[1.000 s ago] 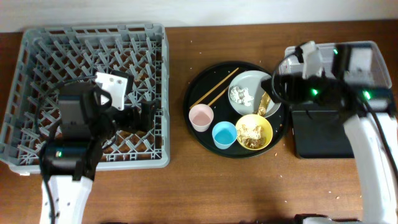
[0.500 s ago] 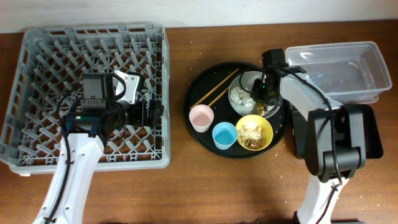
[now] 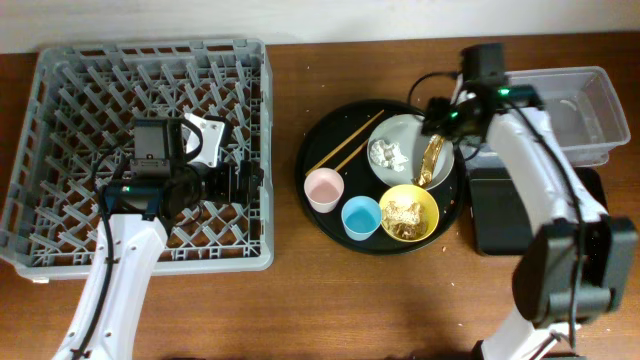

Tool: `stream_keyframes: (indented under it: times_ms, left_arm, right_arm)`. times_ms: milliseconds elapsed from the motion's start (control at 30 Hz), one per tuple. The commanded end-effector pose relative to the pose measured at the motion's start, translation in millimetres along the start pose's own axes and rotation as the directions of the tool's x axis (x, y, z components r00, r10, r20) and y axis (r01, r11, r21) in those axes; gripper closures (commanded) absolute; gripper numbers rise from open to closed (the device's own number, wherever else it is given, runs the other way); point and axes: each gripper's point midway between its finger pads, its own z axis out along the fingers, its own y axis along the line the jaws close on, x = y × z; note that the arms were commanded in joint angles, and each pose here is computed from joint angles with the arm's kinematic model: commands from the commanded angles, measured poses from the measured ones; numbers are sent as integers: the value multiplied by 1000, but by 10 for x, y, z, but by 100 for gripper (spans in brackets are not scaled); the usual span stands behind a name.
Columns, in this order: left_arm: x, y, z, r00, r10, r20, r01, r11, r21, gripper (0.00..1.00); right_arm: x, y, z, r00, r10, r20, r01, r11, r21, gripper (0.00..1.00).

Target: Sort waste into correct bins and load items into the dishwasher rack

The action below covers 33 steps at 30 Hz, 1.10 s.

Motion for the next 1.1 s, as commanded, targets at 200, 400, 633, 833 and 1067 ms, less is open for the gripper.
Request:
stream_keyframes:
  times_ms: [200, 400, 633, 833, 1067]
  left_arm:
    - [-64, -20, -24, 1000, -3, 15, 2, 1000, 12, 1]
    - [-64, -20, -24, 1000, -3, 15, 2, 1000, 12, 1]
    - [-64, -21, -24, 1000, -2, 15, 2, 1000, 12, 1]
    - [-64, -20, -24, 1000, -3, 15, 3, 1000, 12, 1]
    - [-64, -20, -24, 1000, -3, 15, 2, 1000, 12, 1]
  right_arm:
    - [310, -173, 811, 991, 54, -120, -39, 991, 127, 96]
    - [-394, 33, -199, 986, 123, 109, -117, 992, -53, 96]
    - [-950, -1287, -62, 836, 501, 222, -488, 865, -117, 87]
    - [-813, -116, -907, 970, 173, 168, -68, 865, -498, 53]
    - [323, 624, 164, 978, -202, -47, 202, 979, -9, 34]
